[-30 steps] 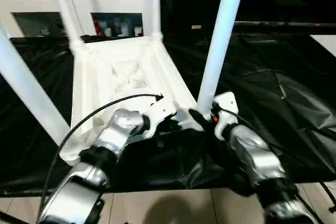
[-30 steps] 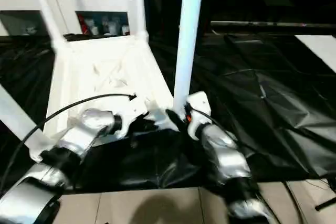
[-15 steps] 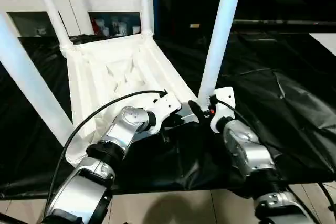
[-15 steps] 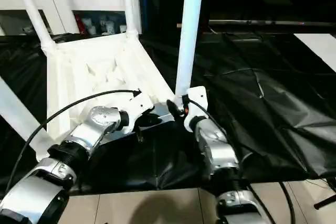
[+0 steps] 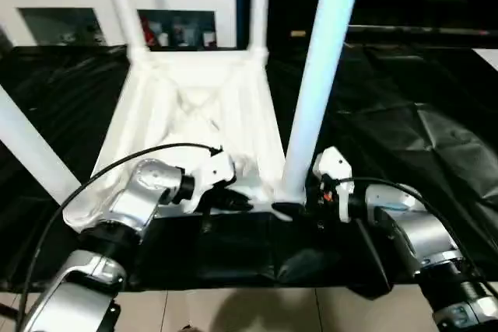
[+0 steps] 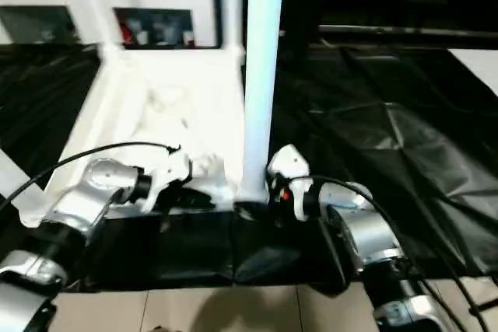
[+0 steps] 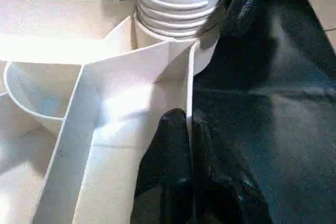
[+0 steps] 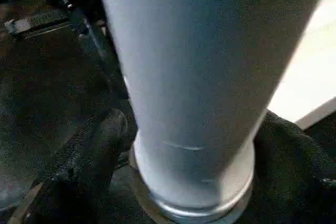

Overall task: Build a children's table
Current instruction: Rotate leg to tighten

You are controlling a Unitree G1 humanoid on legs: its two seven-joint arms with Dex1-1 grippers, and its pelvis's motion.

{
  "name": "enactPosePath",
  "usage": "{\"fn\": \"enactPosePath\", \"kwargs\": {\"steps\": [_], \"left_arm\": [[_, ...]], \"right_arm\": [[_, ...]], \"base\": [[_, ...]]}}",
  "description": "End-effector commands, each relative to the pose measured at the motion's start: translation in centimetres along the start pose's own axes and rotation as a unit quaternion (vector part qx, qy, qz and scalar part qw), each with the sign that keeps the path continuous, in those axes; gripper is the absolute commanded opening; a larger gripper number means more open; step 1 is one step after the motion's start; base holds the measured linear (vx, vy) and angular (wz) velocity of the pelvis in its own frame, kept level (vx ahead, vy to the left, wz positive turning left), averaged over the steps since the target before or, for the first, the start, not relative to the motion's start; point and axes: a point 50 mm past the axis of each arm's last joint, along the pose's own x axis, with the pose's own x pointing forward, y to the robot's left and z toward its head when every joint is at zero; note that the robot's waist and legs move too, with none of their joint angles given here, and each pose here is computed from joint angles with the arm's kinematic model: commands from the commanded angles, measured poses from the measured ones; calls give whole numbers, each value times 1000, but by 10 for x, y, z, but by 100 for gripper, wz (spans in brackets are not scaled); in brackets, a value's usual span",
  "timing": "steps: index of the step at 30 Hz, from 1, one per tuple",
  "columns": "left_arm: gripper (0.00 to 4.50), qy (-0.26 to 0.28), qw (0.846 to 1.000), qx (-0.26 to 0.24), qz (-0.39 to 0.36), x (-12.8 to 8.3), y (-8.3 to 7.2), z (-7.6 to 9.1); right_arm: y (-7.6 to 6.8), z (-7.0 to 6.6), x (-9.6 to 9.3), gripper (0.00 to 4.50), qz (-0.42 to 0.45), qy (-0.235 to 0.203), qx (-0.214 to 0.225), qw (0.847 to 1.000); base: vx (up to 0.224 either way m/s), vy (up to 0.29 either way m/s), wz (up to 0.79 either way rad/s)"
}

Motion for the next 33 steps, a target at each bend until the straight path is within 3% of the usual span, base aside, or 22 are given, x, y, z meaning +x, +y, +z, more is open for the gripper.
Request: {"fn": "enactPosePath", "kwargs": {"steps": [1, 13, 22, 25, 29, 30, 32, 33], "left_arm": [[0, -41, 999, -8, -3, 1, -2, 4], [0, -47, 999, -10, 7, 0, -2, 4], [0, -38, 998, -26, 39, 2, 2, 1], [0, -40, 994, -47, 96, 19, 9, 3], [0, -36, 990, -54, 126, 38, 10, 7], [0, -35, 986, -61, 149, 50, 12, 11], [0, -35, 985, -65, 157, 54, 12, 12], [0, -30, 982, -71, 170, 65, 13, 16]], "right_arm": [[3, -2, -1, 380, 11, 11, -2, 1000], [1, -1, 0, 290, 13, 16, 4, 1000], [-2, -6, 8, 279, -24, 3, 23, 999], [-9, -15, 21, 277, -131, -20, 71, 989], [-6, -18, 34, 277, -196, -31, 100, 975], [-8, -18, 43, 277, -246, -35, 126, 960], [-8, -18, 46, 277, -267, -37, 138, 953], [-10, -14, 56, 277, -304, -43, 153, 939]], "base": [[0, 0, 0], [0, 0, 0], [0, 0, 0], [0, 0, 0], [0, 0, 0], [0, 0, 0], [0, 0, 0], [0, 0, 0]]}}
